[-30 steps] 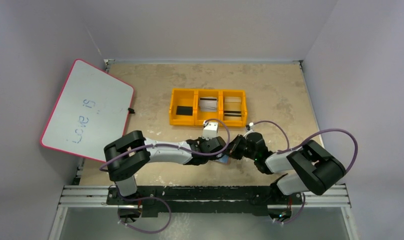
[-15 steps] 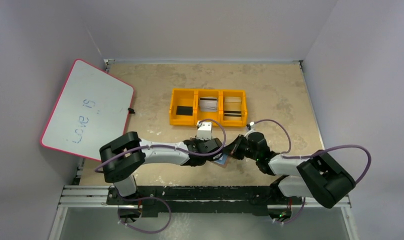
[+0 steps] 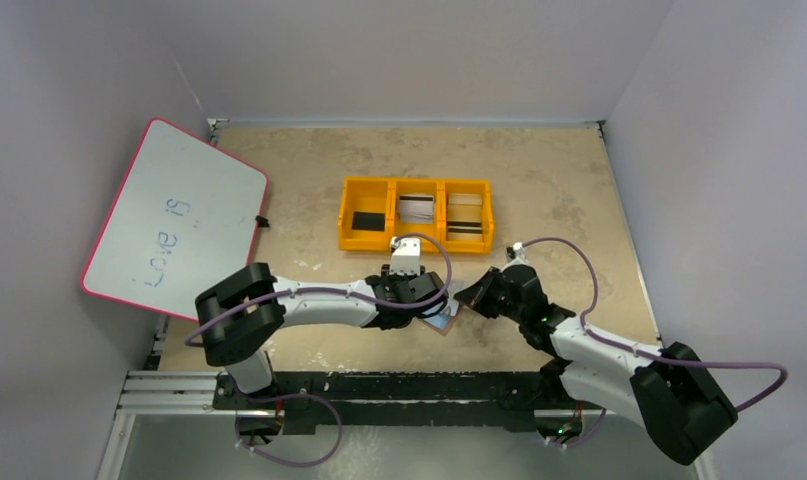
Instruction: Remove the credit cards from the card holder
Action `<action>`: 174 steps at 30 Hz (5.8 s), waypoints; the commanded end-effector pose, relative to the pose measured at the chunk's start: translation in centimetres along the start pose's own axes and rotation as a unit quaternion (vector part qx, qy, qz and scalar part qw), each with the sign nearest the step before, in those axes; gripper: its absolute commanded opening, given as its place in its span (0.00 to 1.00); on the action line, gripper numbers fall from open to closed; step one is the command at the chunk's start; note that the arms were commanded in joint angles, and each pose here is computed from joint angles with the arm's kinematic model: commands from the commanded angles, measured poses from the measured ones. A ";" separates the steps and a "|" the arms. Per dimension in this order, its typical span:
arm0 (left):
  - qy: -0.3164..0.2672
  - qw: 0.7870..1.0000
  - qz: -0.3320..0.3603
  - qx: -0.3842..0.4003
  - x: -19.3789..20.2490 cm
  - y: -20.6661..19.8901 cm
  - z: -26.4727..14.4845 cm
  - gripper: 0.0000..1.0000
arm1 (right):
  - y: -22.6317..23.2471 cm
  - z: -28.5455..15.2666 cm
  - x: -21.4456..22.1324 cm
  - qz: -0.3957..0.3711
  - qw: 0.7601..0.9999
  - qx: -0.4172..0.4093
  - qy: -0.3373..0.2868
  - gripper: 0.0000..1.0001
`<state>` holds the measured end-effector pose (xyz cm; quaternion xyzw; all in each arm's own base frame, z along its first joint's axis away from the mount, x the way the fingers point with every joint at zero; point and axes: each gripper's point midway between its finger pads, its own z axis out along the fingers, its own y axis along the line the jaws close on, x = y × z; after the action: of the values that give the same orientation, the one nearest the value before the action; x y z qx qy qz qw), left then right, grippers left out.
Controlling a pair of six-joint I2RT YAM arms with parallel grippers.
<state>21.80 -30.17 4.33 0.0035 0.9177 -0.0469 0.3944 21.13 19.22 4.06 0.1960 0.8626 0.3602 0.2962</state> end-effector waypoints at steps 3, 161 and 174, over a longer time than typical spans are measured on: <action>-0.014 0.999 0.017 -0.030 -0.8 0.3 0.6 0.46 | -0.1 0.1 -0.9 -0.015 1.000 0.019 -0.012 0.00; -0.111 0.972 -0.185 -0.095 -8.4 17.5 -8.0 0.77 | 10.6 4.2 11.9 -0.349 0.917 -0.060 0.185 0.45; -0.056 0.984 -0.155 -0.063 -6.2 14.9 -5.8 0.76 | 5.1 3.4 6.3 -0.334 0.928 0.123 0.115 0.56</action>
<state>22.05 -13.42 11.46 -0.1702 0.8850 -0.0240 0.4327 18.93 31.58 7.05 -0.1409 0.9098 0.2499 0.2998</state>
